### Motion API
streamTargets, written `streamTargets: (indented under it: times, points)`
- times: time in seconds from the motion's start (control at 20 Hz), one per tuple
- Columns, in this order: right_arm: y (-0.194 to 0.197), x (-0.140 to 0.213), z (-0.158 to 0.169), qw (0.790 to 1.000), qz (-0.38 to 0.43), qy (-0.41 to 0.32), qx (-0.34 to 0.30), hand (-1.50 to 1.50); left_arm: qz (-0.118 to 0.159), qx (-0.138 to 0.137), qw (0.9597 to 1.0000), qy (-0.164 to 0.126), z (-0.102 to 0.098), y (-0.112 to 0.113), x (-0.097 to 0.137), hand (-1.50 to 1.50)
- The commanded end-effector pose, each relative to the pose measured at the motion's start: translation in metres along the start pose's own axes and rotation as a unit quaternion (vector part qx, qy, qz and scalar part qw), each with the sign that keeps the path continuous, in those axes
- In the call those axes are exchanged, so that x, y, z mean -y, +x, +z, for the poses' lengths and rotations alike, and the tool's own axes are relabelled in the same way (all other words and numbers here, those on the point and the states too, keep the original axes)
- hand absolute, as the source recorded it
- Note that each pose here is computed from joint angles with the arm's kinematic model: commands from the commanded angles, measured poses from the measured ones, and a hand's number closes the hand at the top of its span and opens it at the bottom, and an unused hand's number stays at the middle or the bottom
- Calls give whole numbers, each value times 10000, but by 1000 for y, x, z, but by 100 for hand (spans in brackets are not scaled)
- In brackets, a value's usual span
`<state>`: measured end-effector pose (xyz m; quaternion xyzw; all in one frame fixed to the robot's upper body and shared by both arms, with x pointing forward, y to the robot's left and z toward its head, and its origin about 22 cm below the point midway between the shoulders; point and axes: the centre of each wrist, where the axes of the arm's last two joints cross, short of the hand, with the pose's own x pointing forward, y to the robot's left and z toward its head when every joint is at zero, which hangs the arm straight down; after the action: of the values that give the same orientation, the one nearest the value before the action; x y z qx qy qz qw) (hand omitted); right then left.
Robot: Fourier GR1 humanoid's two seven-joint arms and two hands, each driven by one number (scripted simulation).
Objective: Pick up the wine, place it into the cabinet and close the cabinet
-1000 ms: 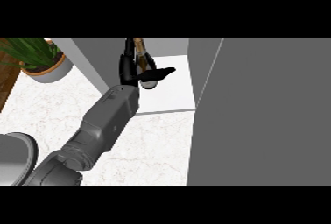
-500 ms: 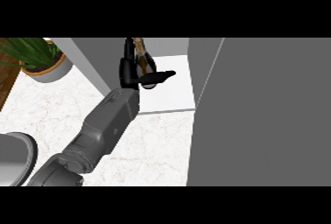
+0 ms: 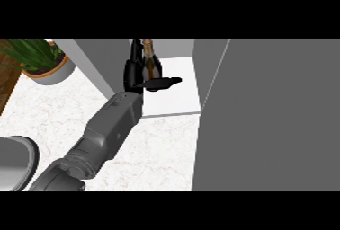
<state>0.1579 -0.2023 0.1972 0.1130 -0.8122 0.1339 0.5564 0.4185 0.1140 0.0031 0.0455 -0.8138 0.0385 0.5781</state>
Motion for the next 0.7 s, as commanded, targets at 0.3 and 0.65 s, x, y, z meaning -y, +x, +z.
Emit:
streamTargets:
  times: [0.3,0.65]
  points:
    - [6,1,3,9997,-201,-10,104,-150,390,-219,9990,91,10,-11,-8,-150]
    - [4,-1,-4,9998,-213,49,-3,-150,805,-297,9963,76,16,-16,-11,-150]
